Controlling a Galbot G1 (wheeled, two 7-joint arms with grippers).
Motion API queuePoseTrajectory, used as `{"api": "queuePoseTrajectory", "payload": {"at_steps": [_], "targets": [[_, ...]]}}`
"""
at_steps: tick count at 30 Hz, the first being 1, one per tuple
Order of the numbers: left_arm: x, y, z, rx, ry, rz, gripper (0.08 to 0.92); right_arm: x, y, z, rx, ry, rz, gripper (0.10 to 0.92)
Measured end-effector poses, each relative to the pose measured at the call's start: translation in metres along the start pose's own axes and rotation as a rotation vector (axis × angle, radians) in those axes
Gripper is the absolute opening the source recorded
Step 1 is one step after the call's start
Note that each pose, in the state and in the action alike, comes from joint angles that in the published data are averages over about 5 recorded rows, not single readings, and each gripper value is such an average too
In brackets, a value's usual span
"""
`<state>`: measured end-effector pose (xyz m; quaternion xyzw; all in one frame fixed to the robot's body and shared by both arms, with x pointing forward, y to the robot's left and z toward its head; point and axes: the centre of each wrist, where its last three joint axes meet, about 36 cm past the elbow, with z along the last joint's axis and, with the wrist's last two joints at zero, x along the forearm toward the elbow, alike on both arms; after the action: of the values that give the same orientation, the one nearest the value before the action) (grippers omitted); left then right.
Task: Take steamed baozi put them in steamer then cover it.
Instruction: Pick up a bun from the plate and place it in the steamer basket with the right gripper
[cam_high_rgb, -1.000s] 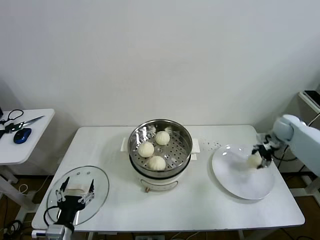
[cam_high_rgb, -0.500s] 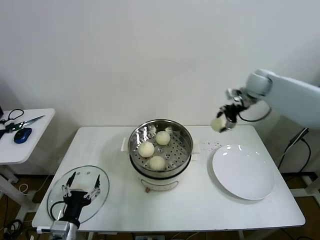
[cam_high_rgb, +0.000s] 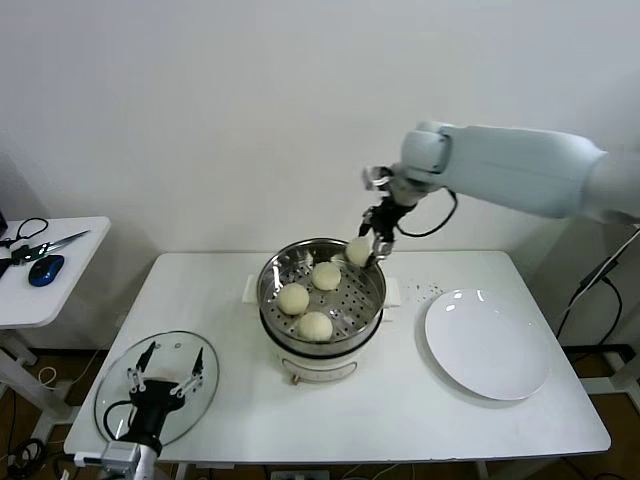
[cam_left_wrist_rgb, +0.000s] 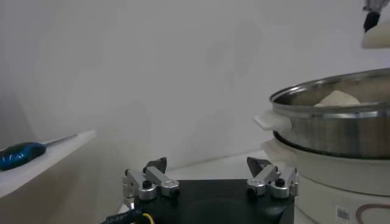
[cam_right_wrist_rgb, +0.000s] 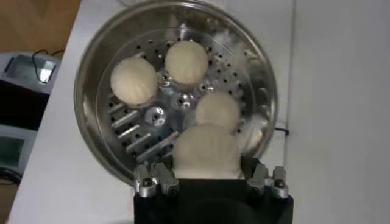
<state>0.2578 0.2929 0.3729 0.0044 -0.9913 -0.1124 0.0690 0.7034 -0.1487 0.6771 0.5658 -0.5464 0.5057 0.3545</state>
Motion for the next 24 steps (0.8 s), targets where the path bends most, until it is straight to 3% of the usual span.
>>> {"api": "queuePoseTrajectory", "payload": {"at_steps": [12,24], "targets": [[0.004,0.006,0.007,0.004,0.012,-0.003,0.823,-0.062,0.014,-0.020,0.021,0.069,-0.060,0.721],[0.004,0.005,0.007,0.007,0.012,0.000,0.823,-0.086,0.021,-0.021,0.039,0.107,-0.073,0.732]]}}
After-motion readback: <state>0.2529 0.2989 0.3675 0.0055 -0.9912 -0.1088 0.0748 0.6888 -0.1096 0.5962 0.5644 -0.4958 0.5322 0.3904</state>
